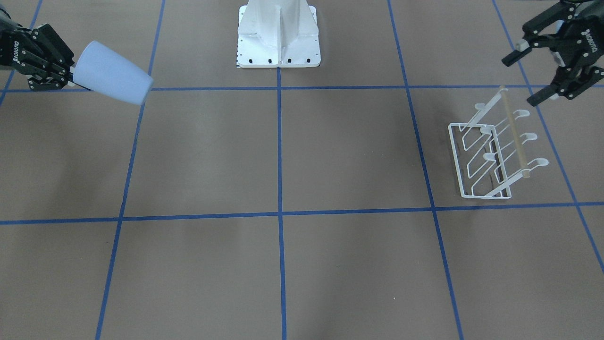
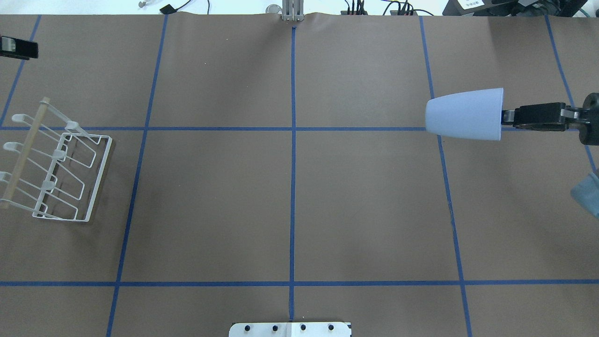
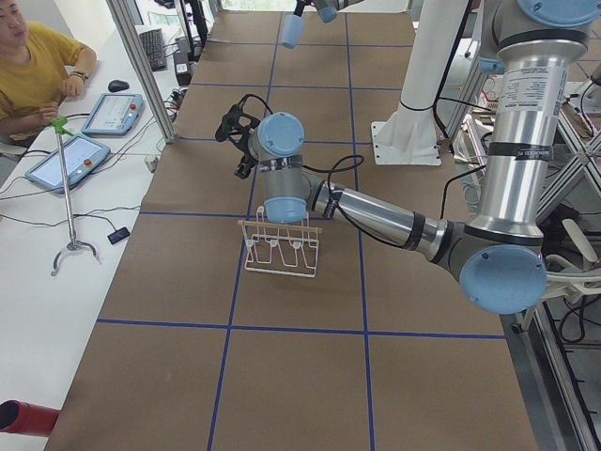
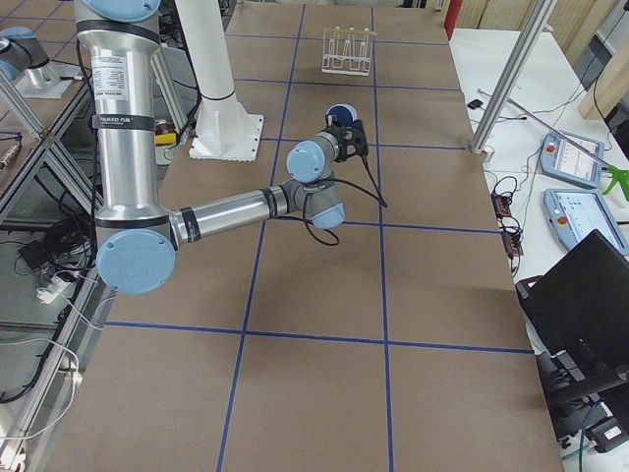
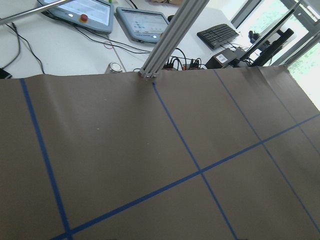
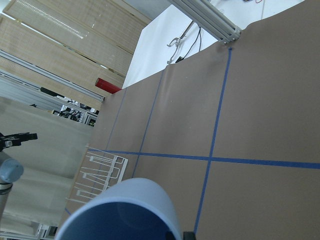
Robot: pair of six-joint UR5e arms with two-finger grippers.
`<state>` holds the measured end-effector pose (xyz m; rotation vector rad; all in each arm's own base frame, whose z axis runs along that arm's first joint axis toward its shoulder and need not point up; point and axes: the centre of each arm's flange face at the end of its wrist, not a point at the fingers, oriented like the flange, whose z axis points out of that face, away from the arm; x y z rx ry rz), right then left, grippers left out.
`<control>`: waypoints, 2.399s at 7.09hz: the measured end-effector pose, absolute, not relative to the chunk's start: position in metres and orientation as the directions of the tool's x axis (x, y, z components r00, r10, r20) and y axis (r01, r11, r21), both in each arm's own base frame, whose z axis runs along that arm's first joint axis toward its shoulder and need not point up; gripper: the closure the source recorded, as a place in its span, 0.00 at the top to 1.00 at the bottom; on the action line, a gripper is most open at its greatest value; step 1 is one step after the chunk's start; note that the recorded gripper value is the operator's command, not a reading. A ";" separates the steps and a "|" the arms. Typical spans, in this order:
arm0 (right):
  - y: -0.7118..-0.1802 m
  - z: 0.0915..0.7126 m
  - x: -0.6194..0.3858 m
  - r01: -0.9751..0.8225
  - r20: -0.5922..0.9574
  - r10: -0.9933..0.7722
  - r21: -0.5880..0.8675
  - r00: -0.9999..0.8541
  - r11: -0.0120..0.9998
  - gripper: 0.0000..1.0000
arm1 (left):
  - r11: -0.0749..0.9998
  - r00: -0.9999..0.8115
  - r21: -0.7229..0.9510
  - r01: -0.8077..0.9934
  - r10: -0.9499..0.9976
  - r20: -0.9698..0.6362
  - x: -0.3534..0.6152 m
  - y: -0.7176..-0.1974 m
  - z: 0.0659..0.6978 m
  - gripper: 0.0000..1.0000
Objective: Hang cup on cup holder
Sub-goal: 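Carry the cup toward the left gripper while the left arm reaches to meet it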
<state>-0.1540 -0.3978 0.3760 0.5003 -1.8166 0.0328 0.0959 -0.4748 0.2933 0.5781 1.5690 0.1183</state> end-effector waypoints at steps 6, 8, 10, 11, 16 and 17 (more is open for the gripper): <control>-0.352 0.329 -0.244 -0.388 0.720 -0.372 0.154 -0.586 0.909 0.00 | 0.998 -0.437 -0.055 0.019 -0.041 -0.899 0.268 -0.368 0.138 0.98; -0.343 0.303 -0.286 -0.389 0.666 -0.377 0.139 -0.643 0.911 0.00 | 0.993 -0.457 -0.098 -0.059 -0.114 -0.882 0.300 -0.345 0.129 0.98; -0.324 0.286 -0.325 -0.412 0.626 -0.411 0.153 -0.663 0.898 0.00 | 0.985 -0.453 -0.100 -0.143 -0.155 -0.878 0.330 -0.318 0.124 0.98; -0.308 0.277 -0.345 -0.422 0.602 -0.424 0.154 -0.677 0.893 0.00 | 0.983 -0.457 -0.098 -0.159 -0.161 -0.875 0.335 -0.312 0.121 0.98; -0.250 0.268 -0.388 -0.443 0.541 -0.445 0.143 -0.714 0.885 0.00 | 0.982 -0.461 -0.097 -0.165 -0.163 -0.872 0.337 -0.309 0.119 0.98; -0.250 0.267 -0.388 -0.446 0.537 -0.444 0.135 -0.718 0.885 0.00 | 0.981 -0.460 -0.098 -0.165 -0.164 -0.873 0.338 -0.309 0.120 0.98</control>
